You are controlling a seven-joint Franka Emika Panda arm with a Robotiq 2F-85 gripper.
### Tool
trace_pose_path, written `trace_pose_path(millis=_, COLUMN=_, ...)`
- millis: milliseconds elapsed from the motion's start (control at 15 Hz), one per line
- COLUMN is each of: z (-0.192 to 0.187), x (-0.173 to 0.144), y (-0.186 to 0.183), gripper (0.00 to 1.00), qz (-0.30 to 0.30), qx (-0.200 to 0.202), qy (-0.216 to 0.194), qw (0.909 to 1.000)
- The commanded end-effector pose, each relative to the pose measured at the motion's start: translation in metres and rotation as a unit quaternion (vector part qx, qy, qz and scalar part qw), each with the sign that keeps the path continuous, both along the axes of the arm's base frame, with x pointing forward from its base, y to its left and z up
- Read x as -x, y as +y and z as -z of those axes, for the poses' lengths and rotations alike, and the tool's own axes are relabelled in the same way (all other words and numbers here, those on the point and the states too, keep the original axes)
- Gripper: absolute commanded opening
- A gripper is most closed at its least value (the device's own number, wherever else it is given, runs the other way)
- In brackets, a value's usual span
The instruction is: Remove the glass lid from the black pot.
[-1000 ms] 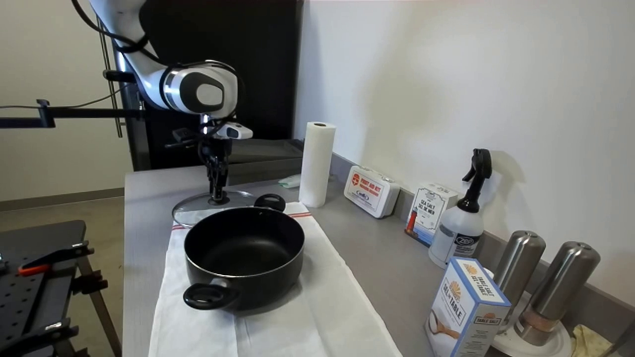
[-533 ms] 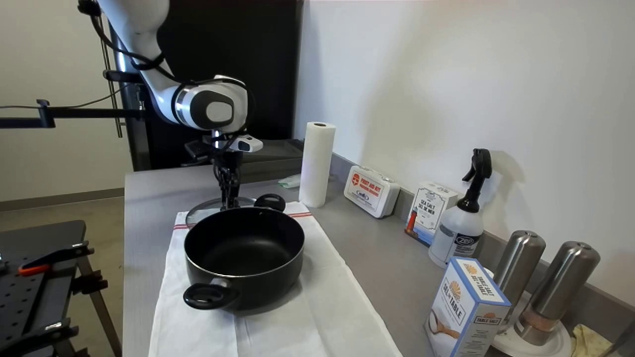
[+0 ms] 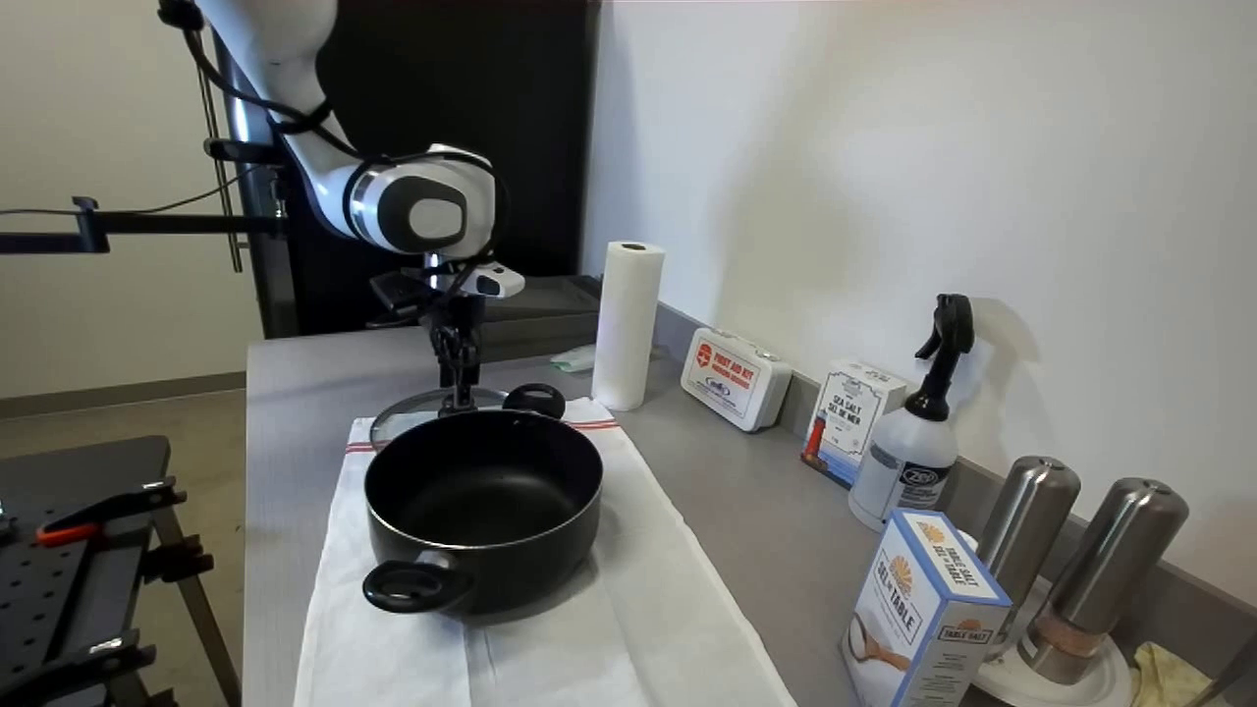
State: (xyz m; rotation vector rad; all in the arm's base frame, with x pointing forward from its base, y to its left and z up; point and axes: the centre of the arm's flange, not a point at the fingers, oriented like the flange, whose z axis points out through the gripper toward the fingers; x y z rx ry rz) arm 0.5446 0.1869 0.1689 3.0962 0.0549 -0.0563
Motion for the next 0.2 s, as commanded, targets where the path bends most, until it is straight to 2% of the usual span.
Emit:
trace_pose_path(millis=0, z=-0.038, x=0.014, y=0.004, gripper=1.0, qz=-0.018, qx=-0.019, qy=-0.023, qw=0.9994)
trace_pose_path(millis=133, z=-0.059, x=0.022, y=0.005, gripper=1.0, qz=-0.027, qx=-0.026, qy=-0.036, qw=0.9986)
